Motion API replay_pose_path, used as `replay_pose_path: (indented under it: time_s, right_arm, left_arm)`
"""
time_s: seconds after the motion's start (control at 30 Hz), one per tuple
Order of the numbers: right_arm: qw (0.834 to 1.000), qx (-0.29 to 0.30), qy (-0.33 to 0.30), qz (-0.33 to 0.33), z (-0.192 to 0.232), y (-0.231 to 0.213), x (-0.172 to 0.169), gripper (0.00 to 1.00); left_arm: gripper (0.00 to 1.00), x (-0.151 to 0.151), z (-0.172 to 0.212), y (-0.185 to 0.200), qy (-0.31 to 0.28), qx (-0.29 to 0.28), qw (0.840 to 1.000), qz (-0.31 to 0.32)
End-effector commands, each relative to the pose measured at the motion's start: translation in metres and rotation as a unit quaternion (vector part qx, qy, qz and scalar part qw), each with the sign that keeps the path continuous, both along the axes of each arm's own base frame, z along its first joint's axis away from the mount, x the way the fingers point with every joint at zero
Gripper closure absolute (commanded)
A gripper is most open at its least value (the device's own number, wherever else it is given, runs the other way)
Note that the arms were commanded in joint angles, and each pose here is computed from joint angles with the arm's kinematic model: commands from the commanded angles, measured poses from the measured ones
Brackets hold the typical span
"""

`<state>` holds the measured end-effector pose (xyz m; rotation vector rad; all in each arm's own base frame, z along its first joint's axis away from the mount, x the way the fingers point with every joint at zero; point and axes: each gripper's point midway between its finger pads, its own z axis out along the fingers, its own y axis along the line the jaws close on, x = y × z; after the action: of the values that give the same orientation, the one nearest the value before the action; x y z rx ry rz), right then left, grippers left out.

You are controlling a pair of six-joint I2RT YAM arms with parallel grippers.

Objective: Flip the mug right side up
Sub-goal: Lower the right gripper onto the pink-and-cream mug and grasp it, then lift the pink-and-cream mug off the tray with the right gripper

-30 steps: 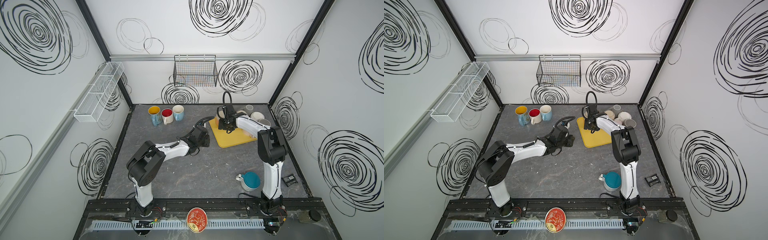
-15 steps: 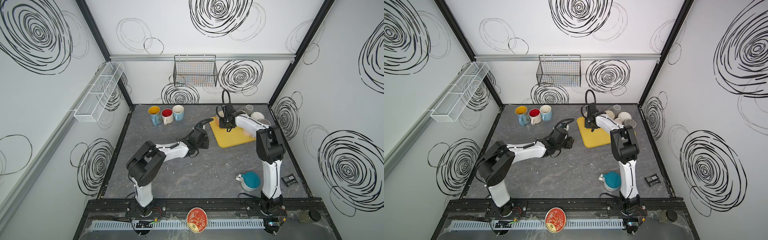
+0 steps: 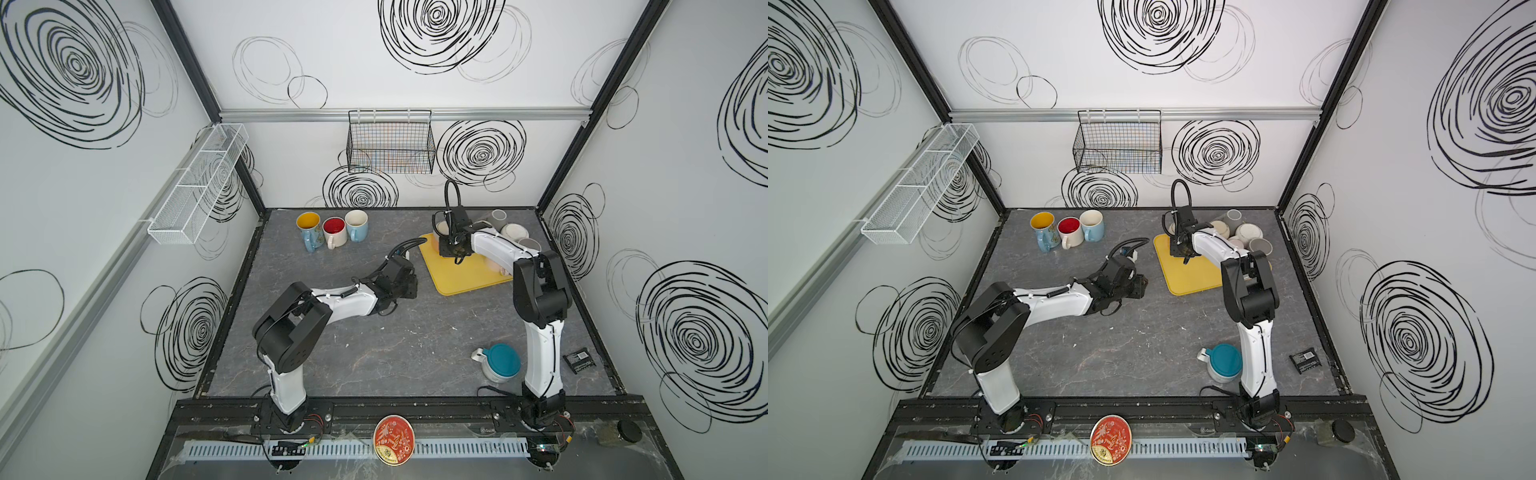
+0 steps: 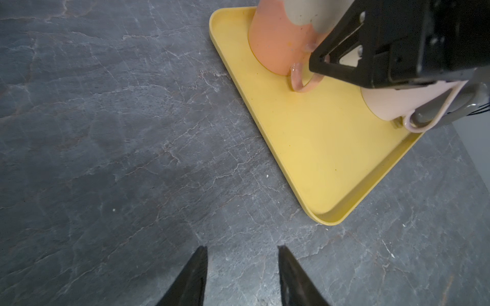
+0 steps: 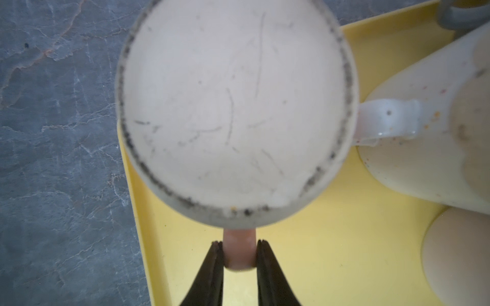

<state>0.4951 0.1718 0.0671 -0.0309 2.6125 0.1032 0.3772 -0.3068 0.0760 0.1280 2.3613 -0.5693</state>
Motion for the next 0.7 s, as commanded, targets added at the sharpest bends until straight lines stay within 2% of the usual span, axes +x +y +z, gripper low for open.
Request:
replay_pose_path:
  time_s: [0.0, 0.17, 0.3, 0.47, 0.67]
  right_arm:
    - [1.000, -0.002, 0.004, 0.007, 0.009, -0.004, -0.017, 0.80]
    - [1.000, -0.018, 0.013, 0.015, 0.012, -0.010, -0.049, 0.84]
    - [0.999, -0.042, 0.024, 0.019, 0.008, -0.021, -0.087, 0.84]
    - [0.998, -0.048, 0.032, 0.002, 0.007, -0.039, -0.121, 0.74]
    - [0.998, -0.051, 0.031, -0.011, 0.010, -0.046, -0.121, 0.59]
  left_arm:
    - [0.53, -0.001, 0.018, -0.005, -0.016, -0.026, 1.000, -0.002]
    - [0.53, -0.001, 0.019, -0.008, -0.016, -0.031, 0.999, -0.002]
    - [0.53, -0.001, 0.022, -0.007, -0.018, -0.033, 0.999, -0.002]
    - [0.53, -0.001, 0.021, -0.011, -0.016, -0.042, 0.999, -0.004]
    - [0.52, -0.004, 0.029, -0.035, -0.015, -0.067, 0.997, -0.021]
